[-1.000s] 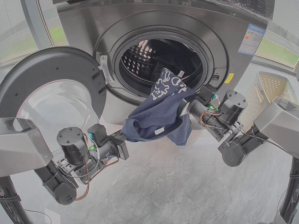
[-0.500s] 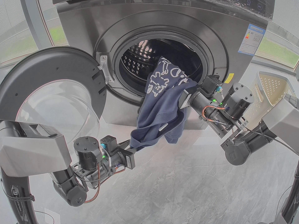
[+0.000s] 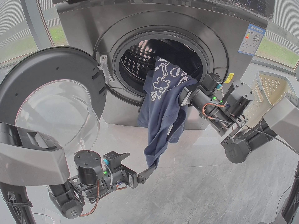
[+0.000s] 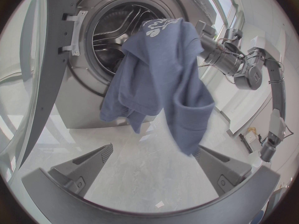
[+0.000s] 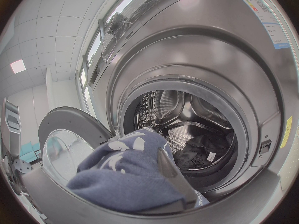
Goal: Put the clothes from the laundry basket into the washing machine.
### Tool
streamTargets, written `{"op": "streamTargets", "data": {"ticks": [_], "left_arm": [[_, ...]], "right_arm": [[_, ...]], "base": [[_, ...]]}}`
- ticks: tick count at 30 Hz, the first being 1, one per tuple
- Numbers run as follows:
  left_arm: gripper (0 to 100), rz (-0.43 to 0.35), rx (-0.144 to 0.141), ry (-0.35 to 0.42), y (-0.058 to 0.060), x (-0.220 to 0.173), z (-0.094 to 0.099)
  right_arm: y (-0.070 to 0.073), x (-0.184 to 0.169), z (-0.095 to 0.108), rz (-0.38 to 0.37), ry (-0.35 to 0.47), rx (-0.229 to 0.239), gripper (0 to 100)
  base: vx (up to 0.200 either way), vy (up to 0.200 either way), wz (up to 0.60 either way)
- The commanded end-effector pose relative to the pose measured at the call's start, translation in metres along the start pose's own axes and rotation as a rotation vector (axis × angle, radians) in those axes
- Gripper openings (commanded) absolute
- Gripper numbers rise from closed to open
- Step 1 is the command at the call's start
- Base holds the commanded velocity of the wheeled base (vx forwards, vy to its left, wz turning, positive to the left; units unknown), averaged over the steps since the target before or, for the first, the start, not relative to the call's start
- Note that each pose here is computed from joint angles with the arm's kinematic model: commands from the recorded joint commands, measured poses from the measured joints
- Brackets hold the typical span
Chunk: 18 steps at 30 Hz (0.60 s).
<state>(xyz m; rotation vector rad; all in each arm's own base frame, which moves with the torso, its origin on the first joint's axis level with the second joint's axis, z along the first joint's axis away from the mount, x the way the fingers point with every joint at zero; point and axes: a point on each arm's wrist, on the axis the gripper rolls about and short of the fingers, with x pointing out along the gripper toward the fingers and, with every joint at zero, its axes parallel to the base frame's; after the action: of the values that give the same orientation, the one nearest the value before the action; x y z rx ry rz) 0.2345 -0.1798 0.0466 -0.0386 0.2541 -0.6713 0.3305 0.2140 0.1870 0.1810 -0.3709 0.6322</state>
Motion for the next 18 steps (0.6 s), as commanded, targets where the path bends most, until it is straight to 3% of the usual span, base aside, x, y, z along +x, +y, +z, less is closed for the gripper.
{"op": "streamTargets", "data": {"ticks": [1, 4, 11, 18], "left_arm": [[100, -0.063, 0.007, -0.054, -0.010, -0.009, 0.016], [100, -0.093, 0.011, -0.054, -0.012, -0.013, 0.017], [100, -0.044, 0.013, -0.068, -0.005, -0.012, 0.020], [100, -0.065, 0.014, -0.196, -0.008, 0.018, 0.043]], "right_arm": [[0.001, 0.001, -0.001, 0.002, 0.002, 0.002, 0], [-0.001, 0.002, 0.000, -0.008, -0.003, 0.000, 0], [-0.003, 0.003, 0.001, -0.021, -0.013, -0.003, 0], [0.007, 0.004, -0.010, -0.006, 0.012, 0.010, 0]], "base": [[0.000, 0.000, 0.00], [0.000, 0.000, 0.00], [0.000, 0.000, 0.00], [0.000, 0.000, 0.00]]}}
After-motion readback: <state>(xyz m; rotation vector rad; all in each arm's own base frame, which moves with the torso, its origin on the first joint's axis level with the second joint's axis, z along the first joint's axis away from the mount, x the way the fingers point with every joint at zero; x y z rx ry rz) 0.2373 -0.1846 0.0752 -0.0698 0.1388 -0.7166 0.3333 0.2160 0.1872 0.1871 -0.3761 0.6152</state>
